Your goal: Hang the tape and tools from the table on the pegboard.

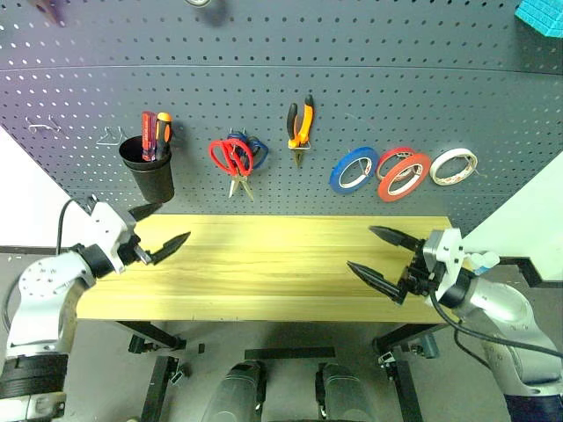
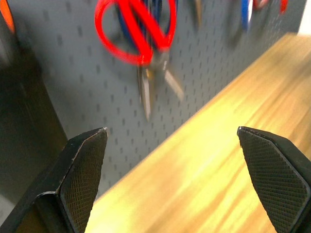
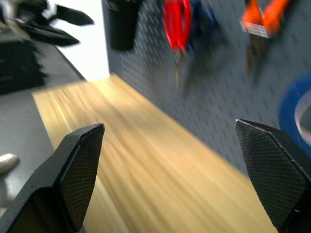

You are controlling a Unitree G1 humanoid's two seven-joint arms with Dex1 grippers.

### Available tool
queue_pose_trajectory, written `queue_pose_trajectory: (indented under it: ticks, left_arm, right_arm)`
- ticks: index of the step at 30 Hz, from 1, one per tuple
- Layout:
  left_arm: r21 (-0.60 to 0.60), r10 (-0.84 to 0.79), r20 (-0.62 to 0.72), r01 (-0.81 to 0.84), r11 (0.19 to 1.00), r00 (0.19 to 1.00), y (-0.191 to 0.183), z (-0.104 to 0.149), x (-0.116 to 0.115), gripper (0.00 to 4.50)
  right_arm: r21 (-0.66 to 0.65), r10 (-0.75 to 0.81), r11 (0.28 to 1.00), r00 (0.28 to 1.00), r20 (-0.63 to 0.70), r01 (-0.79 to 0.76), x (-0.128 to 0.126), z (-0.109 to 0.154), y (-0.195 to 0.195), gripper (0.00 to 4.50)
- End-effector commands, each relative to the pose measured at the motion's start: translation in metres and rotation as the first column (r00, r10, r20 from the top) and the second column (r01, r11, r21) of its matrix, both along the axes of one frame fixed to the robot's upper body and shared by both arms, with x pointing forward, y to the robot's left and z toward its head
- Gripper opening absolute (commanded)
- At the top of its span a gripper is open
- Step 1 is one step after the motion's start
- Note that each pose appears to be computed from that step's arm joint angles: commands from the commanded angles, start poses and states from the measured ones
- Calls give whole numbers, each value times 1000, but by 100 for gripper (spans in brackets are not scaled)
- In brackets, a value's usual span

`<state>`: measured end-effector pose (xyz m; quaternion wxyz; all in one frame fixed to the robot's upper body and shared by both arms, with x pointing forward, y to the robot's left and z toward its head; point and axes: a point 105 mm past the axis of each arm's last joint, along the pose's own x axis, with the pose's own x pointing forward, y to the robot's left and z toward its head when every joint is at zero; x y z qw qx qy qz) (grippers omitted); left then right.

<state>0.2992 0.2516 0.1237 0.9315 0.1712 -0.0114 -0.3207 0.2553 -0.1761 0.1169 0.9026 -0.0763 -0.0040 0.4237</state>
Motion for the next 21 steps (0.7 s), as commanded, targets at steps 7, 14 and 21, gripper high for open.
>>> queue_pose_trajectory:
  ticks: [7,14,21]
  left_arm:
    - [35,-7,2,7,999,1000,-10,-44,-9,446]
    - [52,-33,-36,35,998,999,-17,-65,-16,446]
    - [60,-38,-41,40,997,998,-22,-73,-13,446]
  right_arm:
    - [-62,-145,988,987,-63,141,-11,-46,-42,450]
    - [-69,-186,981,979,-81,181,-19,-61,-58,450]
    - [-70,-189,980,979,-77,184,-21,-61,-57,450]
